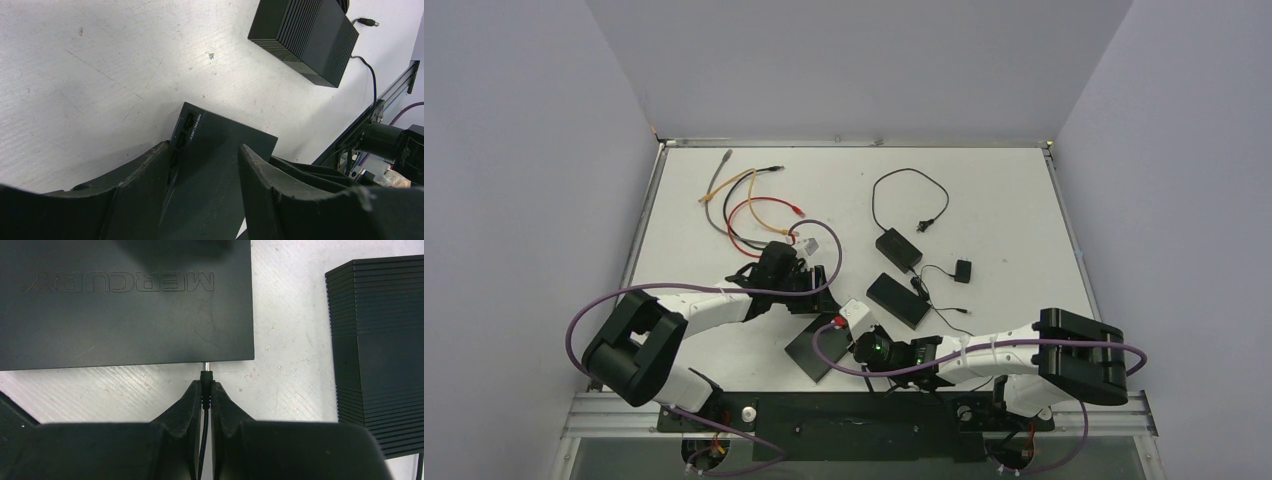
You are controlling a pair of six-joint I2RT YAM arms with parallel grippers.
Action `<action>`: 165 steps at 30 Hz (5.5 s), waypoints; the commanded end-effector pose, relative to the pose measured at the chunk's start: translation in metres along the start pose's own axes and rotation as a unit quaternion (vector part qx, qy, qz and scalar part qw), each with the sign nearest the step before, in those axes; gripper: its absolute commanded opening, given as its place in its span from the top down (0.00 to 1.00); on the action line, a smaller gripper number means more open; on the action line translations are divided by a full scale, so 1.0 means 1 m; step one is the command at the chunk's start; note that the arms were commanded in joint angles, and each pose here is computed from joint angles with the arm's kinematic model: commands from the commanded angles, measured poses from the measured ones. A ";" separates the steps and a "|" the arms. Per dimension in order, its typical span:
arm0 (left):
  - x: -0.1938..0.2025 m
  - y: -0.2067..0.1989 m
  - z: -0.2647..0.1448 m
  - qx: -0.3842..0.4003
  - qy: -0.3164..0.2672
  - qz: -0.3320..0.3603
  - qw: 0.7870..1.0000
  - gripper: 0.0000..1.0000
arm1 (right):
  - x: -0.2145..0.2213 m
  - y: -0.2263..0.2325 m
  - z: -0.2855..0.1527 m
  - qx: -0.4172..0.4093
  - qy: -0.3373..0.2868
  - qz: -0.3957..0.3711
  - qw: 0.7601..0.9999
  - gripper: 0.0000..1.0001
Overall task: Insert the plug into the switch port
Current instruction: Insert the power into the switch port, then adjust the switch port at the center of the board.
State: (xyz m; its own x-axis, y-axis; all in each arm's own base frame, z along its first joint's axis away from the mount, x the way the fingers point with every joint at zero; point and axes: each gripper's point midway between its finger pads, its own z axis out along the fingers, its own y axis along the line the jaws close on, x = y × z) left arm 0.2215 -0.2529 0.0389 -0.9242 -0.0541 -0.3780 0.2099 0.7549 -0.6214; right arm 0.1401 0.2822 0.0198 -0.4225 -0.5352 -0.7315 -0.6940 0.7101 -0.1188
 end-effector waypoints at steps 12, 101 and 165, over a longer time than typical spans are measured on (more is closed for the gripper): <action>-0.001 -0.015 -0.003 0.038 -0.008 0.021 0.999 0.51 | -0.037 0.009 0.007 -0.002 -0.048 0.015 0.999 1.00; 0.025 0.015 -0.046 -0.062 -0.050 -0.004 0.997 0.36 | -0.040 0.009 -0.016 -0.101 -0.101 0.037 0.989 0.59; 0.129 -0.131 -0.084 0.208 0.065 0.013 0.976 0.40 | -0.113 -0.136 -0.015 0.142 -0.103 0.226 0.958 0.45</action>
State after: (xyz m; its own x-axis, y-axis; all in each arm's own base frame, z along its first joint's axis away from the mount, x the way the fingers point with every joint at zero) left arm 0.0372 -0.2848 0.1232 -0.9469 0.1342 -0.2923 0.3207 0.4627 -0.8265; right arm 0.2571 0.2314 0.0970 -0.5454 -0.1662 -0.8215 -0.2943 0.9557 0.0021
